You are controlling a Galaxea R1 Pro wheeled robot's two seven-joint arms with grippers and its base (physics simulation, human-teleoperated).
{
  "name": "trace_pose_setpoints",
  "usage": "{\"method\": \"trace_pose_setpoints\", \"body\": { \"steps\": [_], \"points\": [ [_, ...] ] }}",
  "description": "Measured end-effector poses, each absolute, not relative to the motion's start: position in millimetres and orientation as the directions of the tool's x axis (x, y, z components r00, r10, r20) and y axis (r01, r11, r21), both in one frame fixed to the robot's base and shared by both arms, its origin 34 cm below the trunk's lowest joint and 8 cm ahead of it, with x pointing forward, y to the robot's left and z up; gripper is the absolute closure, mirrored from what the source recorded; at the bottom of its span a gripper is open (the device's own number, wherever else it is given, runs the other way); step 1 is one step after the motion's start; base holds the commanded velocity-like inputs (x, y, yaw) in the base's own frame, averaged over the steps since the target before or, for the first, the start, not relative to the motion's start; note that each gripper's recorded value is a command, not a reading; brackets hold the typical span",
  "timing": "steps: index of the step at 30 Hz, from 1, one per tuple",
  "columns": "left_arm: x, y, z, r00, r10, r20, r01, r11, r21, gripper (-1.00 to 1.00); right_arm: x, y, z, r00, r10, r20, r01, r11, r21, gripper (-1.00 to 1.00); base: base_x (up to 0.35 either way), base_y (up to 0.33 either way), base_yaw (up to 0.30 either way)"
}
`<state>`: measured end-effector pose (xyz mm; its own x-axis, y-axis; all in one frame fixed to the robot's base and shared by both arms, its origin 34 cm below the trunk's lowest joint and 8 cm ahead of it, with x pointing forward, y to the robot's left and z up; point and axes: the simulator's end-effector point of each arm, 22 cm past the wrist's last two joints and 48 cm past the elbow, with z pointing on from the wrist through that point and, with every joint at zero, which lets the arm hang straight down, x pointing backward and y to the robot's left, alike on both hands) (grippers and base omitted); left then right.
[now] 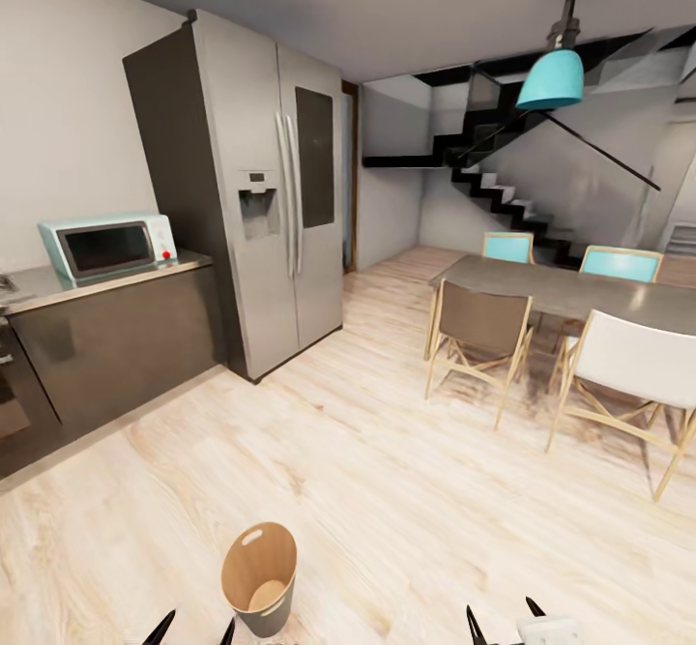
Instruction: Put the three can of soda from the living room inside the tash can in the kitchen.
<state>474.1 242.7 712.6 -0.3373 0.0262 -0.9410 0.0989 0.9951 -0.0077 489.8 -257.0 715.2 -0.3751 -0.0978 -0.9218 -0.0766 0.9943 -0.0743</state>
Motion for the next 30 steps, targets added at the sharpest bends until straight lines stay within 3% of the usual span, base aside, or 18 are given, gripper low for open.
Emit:
{"method": "trace_pose_setpoints", "body": {
  "steps": [30],
  "points": [
    [473.4, 243.3, 711.1, -0.341, 0.026, -0.940, 0.098, 0.995, -0.008, -1.00, 489.6, -256.8, 714.9, -0.376, -0.098, -0.922, -0.078, 0.994, -0.074, -1.00, 0.000, 0.000, 0.245]
  ]
}}
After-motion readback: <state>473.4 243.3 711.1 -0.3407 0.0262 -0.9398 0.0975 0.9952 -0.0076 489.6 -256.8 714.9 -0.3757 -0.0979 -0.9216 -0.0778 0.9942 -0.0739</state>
